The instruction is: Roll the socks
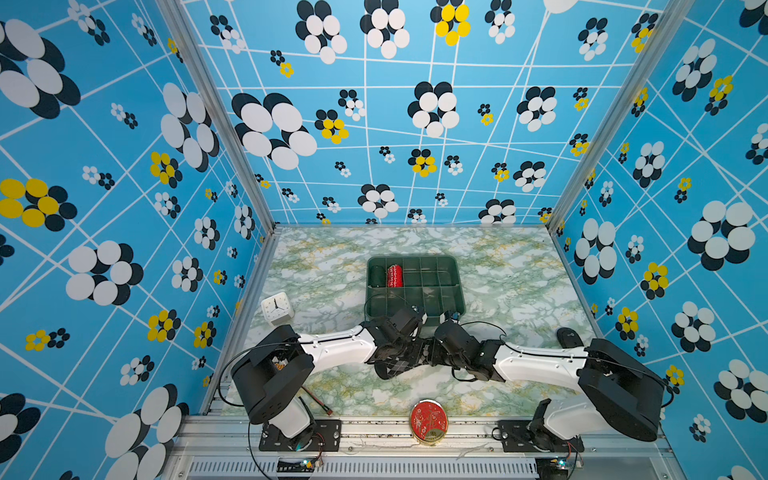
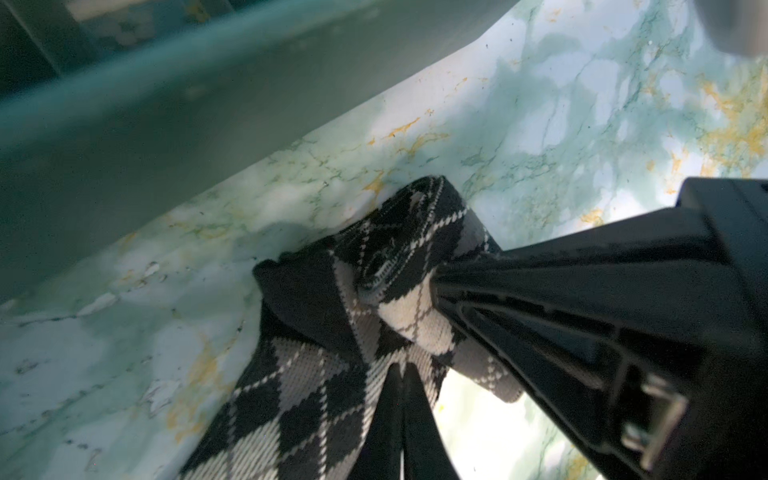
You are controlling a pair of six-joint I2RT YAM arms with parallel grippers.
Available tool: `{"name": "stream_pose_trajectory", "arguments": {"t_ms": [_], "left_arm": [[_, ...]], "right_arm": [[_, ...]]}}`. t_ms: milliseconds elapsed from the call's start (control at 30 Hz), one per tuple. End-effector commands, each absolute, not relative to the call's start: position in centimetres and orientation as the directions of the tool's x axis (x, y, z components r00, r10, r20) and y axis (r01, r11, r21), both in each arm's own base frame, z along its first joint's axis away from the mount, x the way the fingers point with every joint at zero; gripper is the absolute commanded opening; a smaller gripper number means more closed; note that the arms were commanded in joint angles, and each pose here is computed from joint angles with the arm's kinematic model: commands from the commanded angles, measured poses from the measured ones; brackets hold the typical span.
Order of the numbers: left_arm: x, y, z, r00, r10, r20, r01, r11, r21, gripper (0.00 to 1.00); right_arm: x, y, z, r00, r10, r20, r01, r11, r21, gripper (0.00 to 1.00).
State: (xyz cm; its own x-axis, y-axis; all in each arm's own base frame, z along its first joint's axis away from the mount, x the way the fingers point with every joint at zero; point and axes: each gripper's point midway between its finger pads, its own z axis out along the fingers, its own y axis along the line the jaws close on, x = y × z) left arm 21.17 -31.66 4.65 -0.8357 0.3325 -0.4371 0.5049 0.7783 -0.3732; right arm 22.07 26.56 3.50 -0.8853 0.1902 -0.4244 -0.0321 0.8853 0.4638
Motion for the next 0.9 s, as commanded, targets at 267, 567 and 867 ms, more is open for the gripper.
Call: {"name": "stream_pose_trajectory", "arguments": {"t_ms": [267, 567, 867], "left_arm": [[22.4, -32.4, 3.4, -0.841, 0.307, -0.446, 0.486, 0.792, -0.371, 0.17], [22.9, -32.1, 3.1, -0.841, 0.298, -0.452, 0.478, 0.8, -0.362, 0.19], [23.0, -32.2, 3.2, -0.843, 0.291, -0.453, 0.475, 0.797, -0.373, 0.17]], "right_arm": [[21.3, 25.1, 2.1, -0.899, 0.189, -0.396, 0.0, 0.902, 0.431, 0.1], [21.2, 25.1, 2.1, -0.9, 0.188, -0.393, -0.002, 0.901, 0.433, 0.1], [21.2, 25.0, 2.0, -0.897, 0.197, -0.395, 0.006, 0.9, 0.435, 0.1]]}}
